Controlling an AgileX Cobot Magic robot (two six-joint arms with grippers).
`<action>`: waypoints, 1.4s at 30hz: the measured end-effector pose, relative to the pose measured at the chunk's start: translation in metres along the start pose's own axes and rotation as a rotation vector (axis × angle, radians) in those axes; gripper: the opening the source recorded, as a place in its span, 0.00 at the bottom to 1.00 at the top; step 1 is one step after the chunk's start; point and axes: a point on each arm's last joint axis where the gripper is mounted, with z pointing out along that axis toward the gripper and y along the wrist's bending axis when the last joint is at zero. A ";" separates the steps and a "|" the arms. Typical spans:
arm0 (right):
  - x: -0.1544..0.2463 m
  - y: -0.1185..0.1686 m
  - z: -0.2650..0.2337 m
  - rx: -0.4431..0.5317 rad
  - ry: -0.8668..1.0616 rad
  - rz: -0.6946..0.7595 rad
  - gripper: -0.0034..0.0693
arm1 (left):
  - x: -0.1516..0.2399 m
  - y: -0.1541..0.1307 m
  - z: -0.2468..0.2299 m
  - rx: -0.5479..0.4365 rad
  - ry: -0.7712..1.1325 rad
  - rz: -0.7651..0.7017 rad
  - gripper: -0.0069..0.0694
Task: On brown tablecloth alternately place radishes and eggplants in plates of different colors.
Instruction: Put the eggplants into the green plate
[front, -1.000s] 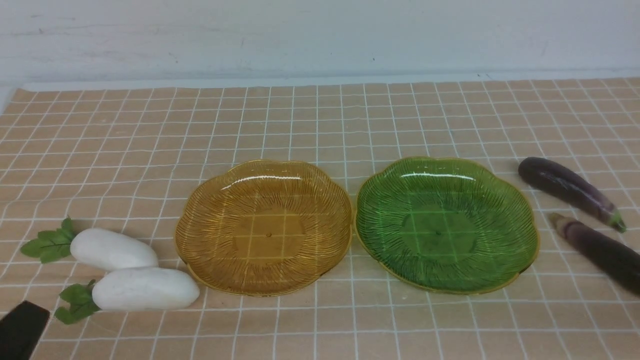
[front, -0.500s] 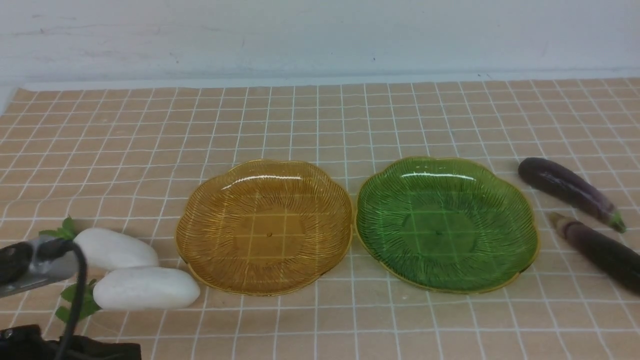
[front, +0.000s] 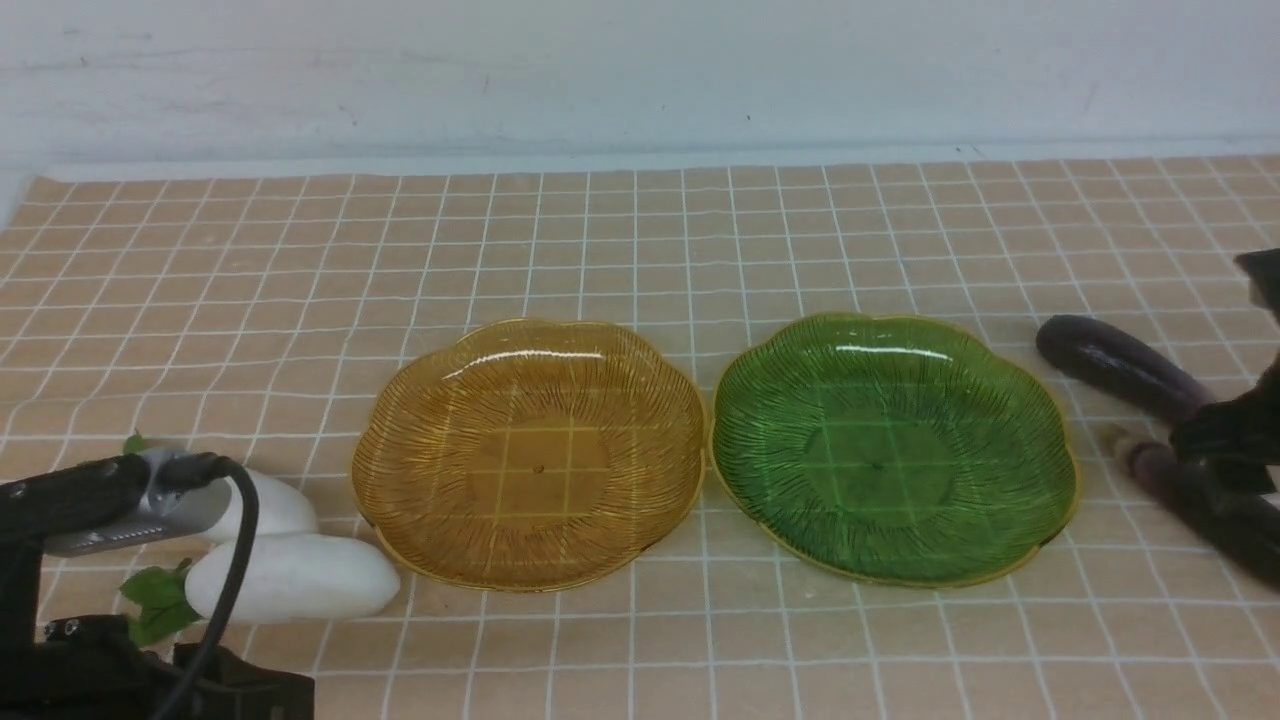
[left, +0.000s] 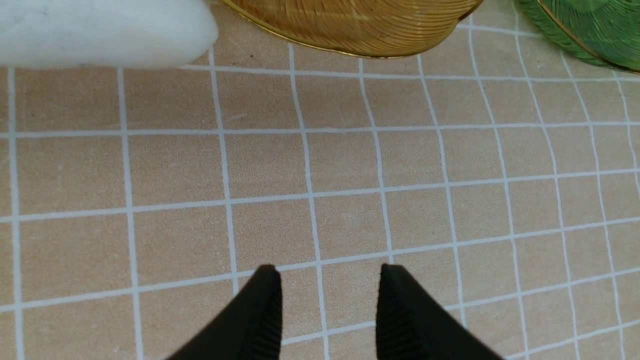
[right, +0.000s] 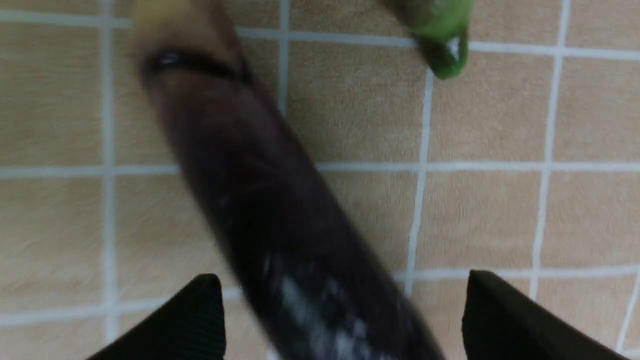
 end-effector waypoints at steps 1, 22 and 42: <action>-0.002 0.001 0.007 0.010 0.016 -0.015 0.85 | 0.000 0.000 0.000 0.000 0.000 0.000 0.42; -0.015 -0.001 -0.067 -0.172 -0.078 0.077 0.53 | 0.000 0.000 0.000 0.000 0.000 0.000 0.42; -0.053 0.118 -0.055 -0.405 -0.321 -0.183 0.88 | 0.000 0.000 0.000 0.000 0.000 0.000 0.42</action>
